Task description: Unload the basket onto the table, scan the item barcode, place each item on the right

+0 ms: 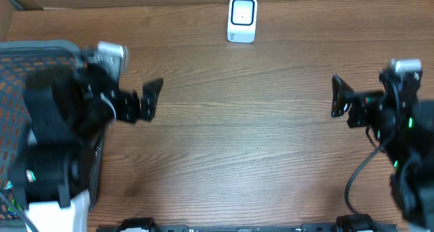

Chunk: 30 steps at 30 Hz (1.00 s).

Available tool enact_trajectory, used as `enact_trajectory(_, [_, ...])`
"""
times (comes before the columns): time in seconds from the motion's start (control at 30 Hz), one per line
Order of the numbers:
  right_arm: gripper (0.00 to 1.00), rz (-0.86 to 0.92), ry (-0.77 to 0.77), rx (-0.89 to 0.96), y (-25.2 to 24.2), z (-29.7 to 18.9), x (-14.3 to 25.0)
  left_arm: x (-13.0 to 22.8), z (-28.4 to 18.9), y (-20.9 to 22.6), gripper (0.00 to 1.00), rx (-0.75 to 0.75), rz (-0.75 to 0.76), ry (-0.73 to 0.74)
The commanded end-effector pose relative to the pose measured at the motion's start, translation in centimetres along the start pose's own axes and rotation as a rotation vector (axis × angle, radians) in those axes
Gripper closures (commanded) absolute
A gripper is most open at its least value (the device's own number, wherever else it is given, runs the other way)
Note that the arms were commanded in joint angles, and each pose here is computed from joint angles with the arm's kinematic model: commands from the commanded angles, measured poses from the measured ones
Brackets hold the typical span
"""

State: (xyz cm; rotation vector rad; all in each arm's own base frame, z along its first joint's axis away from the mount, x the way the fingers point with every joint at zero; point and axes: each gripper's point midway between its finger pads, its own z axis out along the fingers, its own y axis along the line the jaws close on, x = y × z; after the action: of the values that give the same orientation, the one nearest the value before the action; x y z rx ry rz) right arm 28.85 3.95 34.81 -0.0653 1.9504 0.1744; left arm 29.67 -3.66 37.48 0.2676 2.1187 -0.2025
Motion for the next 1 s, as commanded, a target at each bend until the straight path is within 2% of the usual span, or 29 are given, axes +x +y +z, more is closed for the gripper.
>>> enact_trajectory(0.0, [0.00, -0.017, 0.079, -0.006, 0.4, 1.1, -2.2, -2.2, 0.2, -0.5, 0.00, 0.047, -0.028, 0.020])
enact_trajectory(0.17, [0.00, 0.004, 0.266, -0.063, 1.5, 2.9, -2.4, -1.1, 1.9, -0.7, 0.01, 0.088, -0.108, 0.118])
enact_trajectory(0.27, [0.00, 0.024, 0.335, -0.086, 1.8, 4.2, -1.7, 0.4, 2.6, -1.6, 0.00, 0.145, -0.201, 0.199])
enact_trajectory(0.33, [0.00, 0.043, 0.361, -0.121, 2.4, 4.8, -1.2, 0.5, 3.1, -2.5, 0.00, 0.209, -0.195, 0.215])
enact_trajectory(0.43, [0.00, 0.056, 0.376, -0.181, 3.4, 5.1, -1.0, 0.6, 3.8, -2.2, 0.11, 0.203, -0.223, 0.230])
enact_trajectory(0.57, [0.00, 0.057, 0.377, -0.188, 3.6, 5.0, -1.0, 1.5, 2.4, 3.2, 0.14, -0.102, -0.483, 0.255])
enact_trajectory(0.67, [0.00, 0.057, 0.380, -0.188, 3.6, 5.0, -0.9, 2.6, -1.8, 7.8, 0.17, -0.402, -0.691, 0.243])
enact_trajectory(0.77, [0.00, 0.058, 0.380, -0.190, 3.6, 5.0, -0.9, 4.1, -6.6, 10.8, 0.16, -0.638, -0.837, 0.227])
enact_trajectory(0.87, [0.00, 0.058, 0.381, -0.189, 3.6, 5.0, -0.9, 6.1, -10.6, 13.0, 0.12, -0.840, -0.949, 0.222])
enact_trajectory(0.9, [0.00, 0.058, 0.383, -0.189, 3.6, 5.1, -0.9, 6.6, -11.0, 13.4, 0.08, -0.859, -0.951, 0.231])
enact_trajectory(0.97, [0.00, 0.059, 0.388, -0.189, 3.6, 5.1, -0.7, 7.5, -11.6, 14.3, 0.07, -0.900, -0.991, 0.240])
